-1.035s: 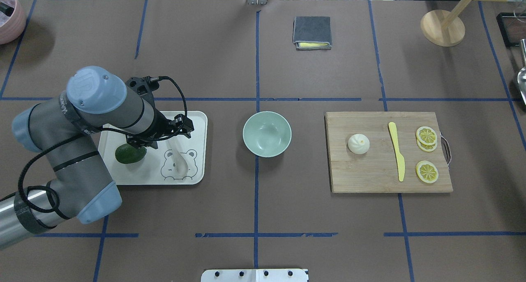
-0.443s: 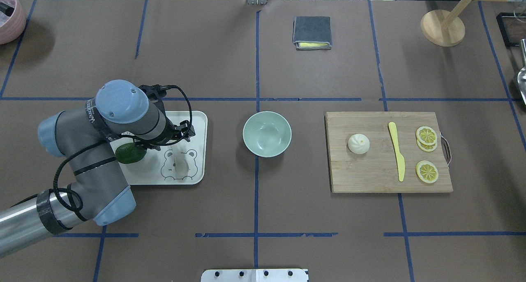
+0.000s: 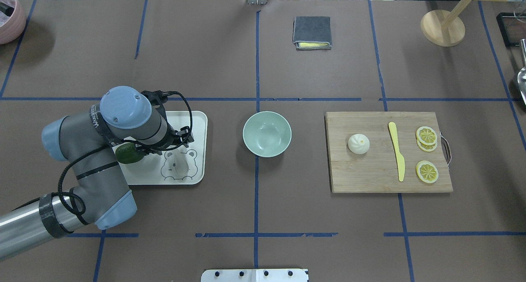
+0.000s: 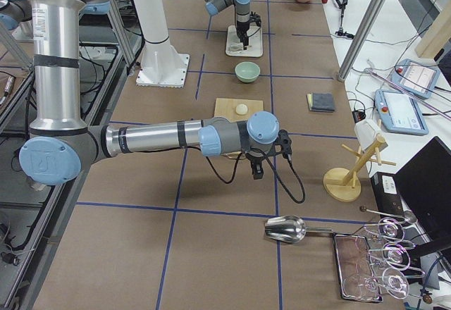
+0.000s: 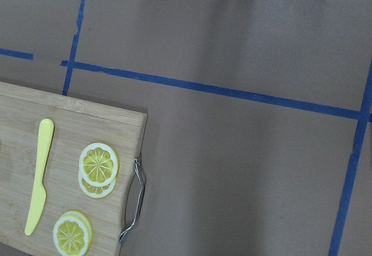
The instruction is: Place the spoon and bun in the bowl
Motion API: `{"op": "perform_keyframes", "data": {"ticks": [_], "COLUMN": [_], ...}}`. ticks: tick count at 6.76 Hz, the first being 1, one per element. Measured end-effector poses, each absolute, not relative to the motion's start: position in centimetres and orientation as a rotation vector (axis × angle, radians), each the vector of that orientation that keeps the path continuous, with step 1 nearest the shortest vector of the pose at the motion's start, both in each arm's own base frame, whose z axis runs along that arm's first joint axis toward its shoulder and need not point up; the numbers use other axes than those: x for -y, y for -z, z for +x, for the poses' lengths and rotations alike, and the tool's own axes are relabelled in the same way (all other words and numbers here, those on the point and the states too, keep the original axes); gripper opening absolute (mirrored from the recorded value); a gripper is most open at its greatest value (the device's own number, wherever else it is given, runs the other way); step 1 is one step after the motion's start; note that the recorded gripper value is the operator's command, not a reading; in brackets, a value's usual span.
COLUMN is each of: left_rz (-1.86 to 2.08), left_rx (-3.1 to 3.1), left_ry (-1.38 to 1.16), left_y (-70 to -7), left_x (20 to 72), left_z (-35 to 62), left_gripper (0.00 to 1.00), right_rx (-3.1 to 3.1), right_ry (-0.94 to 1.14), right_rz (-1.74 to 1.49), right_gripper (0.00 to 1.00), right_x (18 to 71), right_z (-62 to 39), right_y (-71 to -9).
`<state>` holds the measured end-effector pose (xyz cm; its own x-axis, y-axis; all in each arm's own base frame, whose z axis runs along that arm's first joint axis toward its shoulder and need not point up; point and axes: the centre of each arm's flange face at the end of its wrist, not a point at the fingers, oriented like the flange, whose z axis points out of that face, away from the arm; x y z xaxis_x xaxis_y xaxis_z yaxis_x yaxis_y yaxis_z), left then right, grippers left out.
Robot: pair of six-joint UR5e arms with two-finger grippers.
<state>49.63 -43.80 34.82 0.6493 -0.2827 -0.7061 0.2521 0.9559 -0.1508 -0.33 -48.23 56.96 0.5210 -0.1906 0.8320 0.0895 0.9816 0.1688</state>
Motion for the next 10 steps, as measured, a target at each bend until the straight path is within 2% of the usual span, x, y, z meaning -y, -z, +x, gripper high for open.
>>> {"op": "perform_keyframes", "data": {"ticks": [1,2,7,10], "left_rz": [-0.042,-0.043,-0.026,0.038], "left_rx": [-0.806,-0.805,-0.840,-0.951], "left_ry": [0.302,0.301,0.287,0.266], "left_y": [-35.0,-35.0,-33.1,-24.9], "left_x": [43.7,43.6,43.4,44.2], "left_z": [49.8,49.8,49.5,50.7], "left_gripper": [0.31,0.00,0.00,0.00], "right_rx": [1.009,1.010,1.009,1.021], "right_ry": [0.168,0.168,0.168,0.170], "right_rz": [0.109,0.109,0.109,0.109], "right_gripper": [1.00,1.00,1.00,1.00], "right_x": [48.2,48.2,48.2,48.2], "right_z": [-0.3,-0.3,-0.3,-0.4], "right_y": [-57.0,-57.0,-57.0,-56.8]}}
